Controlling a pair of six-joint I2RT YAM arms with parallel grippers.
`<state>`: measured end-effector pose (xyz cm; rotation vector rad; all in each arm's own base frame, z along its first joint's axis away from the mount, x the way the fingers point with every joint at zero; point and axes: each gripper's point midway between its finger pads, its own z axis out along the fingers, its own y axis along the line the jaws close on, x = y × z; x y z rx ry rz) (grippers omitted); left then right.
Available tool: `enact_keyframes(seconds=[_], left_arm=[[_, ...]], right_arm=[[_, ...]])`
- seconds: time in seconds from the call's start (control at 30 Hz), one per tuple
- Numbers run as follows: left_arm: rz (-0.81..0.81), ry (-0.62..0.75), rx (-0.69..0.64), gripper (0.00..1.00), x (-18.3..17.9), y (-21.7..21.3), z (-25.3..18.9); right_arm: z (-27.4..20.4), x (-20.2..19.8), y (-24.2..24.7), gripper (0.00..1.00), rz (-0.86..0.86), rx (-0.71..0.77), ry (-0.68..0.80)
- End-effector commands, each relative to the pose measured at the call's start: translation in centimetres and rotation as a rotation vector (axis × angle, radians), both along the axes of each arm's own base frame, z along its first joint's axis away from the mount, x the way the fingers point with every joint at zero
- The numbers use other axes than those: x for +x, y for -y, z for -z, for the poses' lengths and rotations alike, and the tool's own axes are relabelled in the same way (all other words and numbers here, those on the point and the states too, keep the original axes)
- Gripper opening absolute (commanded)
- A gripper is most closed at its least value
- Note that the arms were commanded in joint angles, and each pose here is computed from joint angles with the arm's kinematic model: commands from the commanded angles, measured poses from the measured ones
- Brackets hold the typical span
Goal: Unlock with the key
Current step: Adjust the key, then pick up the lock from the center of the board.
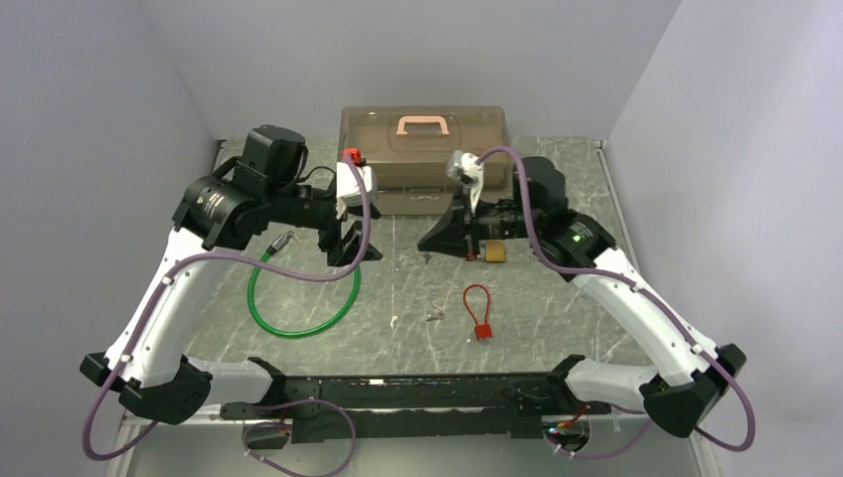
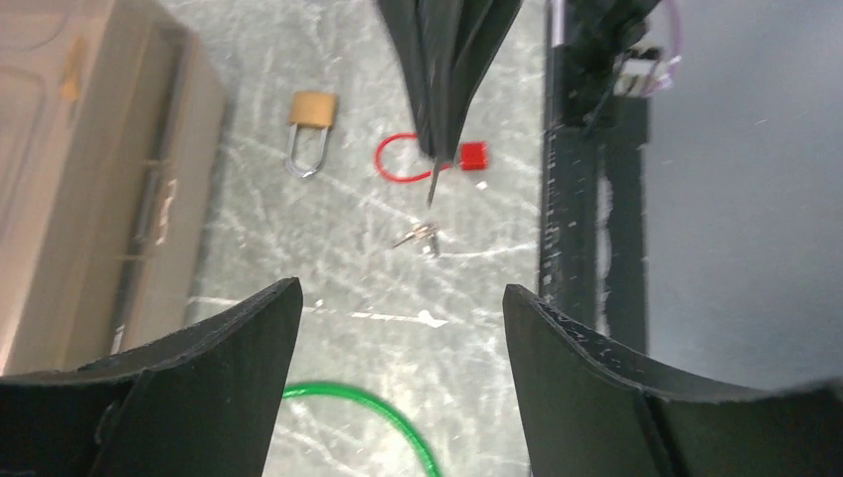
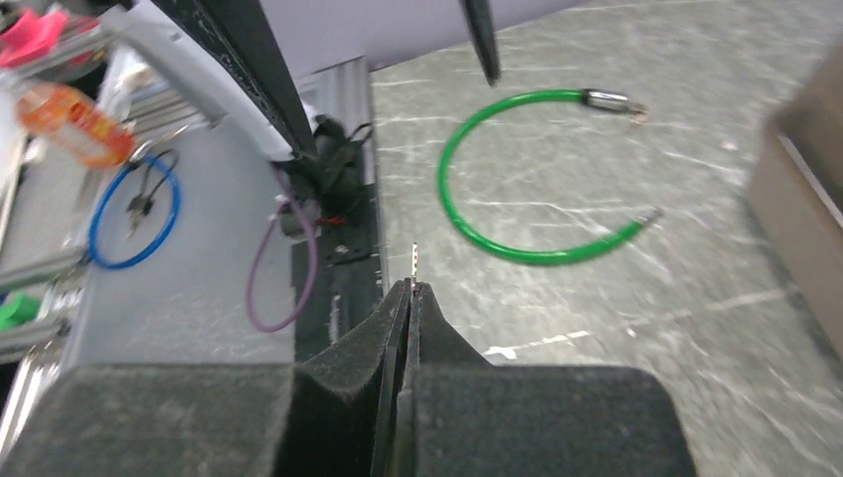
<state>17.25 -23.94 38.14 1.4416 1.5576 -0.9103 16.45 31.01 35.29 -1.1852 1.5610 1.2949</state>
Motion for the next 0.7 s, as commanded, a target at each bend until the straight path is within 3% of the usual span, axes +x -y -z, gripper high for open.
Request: enact_keyframes(seconds=[0.0,0.1,0.23,0.37,0.5,0.67], left_arm=[[-0.043,0.206,0.106,0.80,4.1,-0.9,1.3],[0.031,0.247,0.139,0.84,5.4,0.1,3.7],[0.231,0.209,0.214,0.82,5.0,3.0,8.8],[0.499,0.339,0.305,0.82,2.8,6.3,13.7],[0.725,0.428,0.316,0.82,0.6,10.4,17.9],[0.879,0.453,0.301,0.83,0.4,15.7,22.1]], right_arm=[[-1.6,3.5,3.3,0.00,0.255,0.038,0.044],[-1.7,6.7,6.1,0.00,0.478,0.055,0.046],[-2.0,9.5,9.9,0.00,0.743,0.086,0.062],[-2.1,10.6,13.2,0.00,0.951,0.089,0.076],[-2.9,10.2,15.7,0.00,1.062,0.124,0.092],[-3.0,9.6,16.5,0.00,1.091,0.164,0.075]])
